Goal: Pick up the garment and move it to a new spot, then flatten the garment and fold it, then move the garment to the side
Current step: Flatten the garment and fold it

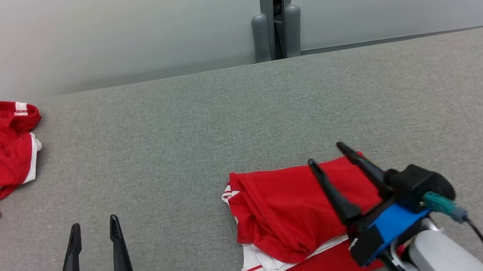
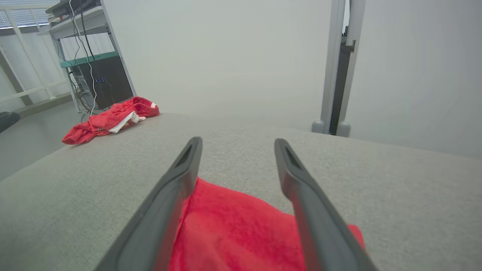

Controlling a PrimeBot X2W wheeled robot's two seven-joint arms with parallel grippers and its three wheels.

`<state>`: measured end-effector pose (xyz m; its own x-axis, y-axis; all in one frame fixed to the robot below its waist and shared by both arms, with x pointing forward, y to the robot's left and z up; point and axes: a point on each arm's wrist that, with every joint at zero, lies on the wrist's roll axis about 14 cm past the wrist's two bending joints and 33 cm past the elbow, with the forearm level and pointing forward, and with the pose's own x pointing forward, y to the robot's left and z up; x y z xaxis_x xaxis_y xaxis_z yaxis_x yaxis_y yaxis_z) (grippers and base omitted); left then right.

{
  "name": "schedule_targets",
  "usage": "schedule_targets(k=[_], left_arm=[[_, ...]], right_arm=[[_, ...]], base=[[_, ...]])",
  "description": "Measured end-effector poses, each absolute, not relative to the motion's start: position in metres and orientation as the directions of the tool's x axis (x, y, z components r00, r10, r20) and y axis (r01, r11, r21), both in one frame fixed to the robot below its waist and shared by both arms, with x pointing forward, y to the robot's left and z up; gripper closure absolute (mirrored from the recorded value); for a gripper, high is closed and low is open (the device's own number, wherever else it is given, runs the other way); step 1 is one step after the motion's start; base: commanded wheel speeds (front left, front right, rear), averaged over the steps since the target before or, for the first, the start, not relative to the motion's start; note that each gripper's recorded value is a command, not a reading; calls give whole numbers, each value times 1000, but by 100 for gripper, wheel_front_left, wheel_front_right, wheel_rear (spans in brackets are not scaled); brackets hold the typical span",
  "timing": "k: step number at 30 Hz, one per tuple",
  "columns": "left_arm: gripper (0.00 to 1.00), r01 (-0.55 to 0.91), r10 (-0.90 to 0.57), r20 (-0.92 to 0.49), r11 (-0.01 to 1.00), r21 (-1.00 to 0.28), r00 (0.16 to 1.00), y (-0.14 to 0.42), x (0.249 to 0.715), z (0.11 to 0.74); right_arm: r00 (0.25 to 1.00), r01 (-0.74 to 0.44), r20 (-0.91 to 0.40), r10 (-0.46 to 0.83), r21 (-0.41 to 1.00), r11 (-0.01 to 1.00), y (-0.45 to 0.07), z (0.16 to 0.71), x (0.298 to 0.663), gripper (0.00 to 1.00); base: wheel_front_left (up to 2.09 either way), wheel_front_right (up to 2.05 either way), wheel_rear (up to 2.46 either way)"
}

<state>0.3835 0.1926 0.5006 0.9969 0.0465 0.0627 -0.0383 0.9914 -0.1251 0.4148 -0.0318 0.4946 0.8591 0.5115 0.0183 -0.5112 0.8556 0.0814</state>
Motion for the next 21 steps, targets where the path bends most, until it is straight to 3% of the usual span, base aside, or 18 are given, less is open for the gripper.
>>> schedule_targets(k=[7, 13, 21], left_arm=[[0, -19, 28, 70, 992, -126, 997, 186, 384, 503], [0, -12, 21, 72, 992, -123, 997, 185, 382, 503], [0, -11, 19, 66, 993, -115, 998, 185, 382, 501]], right_arm=[[934, -343, 116, 337, 40, 938, -102, 523, 417, 0], [972, -210, 112, 205, 36, 977, -148, 518, 403, 0], [973, -219, 87, 215, 35, 975, -143, 509, 391, 0]], base=[[0, 0, 0], [0, 0, 0], [0, 0, 0]])
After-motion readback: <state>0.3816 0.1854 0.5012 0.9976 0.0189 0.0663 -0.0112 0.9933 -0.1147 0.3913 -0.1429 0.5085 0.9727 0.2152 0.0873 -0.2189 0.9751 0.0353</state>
